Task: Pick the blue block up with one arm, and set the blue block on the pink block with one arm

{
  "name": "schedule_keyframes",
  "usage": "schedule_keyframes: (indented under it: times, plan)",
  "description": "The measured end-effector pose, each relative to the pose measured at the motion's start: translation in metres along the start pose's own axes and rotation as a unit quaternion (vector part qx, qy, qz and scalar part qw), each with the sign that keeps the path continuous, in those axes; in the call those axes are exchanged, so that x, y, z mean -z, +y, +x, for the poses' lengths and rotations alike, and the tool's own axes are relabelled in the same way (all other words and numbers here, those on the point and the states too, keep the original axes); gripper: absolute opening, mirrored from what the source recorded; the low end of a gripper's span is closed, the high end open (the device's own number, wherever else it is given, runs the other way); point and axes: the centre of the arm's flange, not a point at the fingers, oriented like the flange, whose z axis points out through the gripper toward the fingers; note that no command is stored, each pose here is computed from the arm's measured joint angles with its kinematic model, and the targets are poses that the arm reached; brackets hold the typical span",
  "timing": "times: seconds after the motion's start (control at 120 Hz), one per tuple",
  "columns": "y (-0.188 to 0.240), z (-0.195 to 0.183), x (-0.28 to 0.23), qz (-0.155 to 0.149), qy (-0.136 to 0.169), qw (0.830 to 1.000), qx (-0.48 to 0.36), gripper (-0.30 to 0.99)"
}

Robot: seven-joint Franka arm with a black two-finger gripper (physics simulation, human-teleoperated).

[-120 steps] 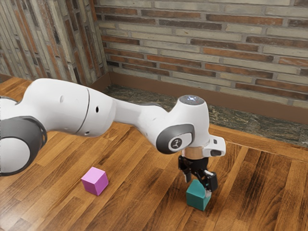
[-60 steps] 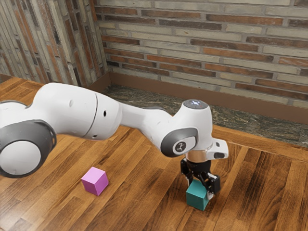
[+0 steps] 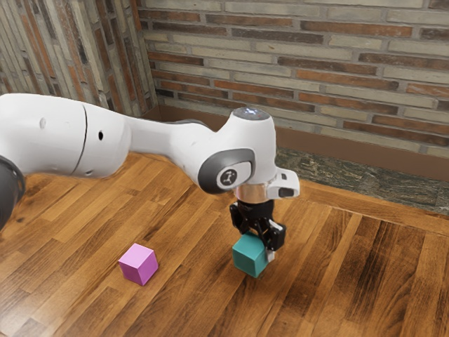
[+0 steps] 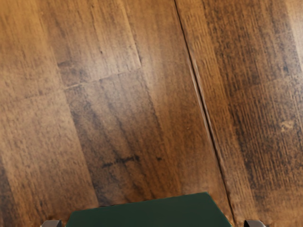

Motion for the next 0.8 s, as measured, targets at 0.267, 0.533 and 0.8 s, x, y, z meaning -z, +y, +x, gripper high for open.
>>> schedule_keyframes:
  times: [0.267,0.533,0.8]
  plan:
    - [-0.088,-0.031,0.0,0.009,-0.048,0.999,0.017,0.42]
    - [-0.164,-0.058,-0.002,-0.007,-0.07,0.997,0.0,0.41]
    - [-0.2,-0.083,0.0,-0.012,-0.082,0.996,-0.034,0.42]
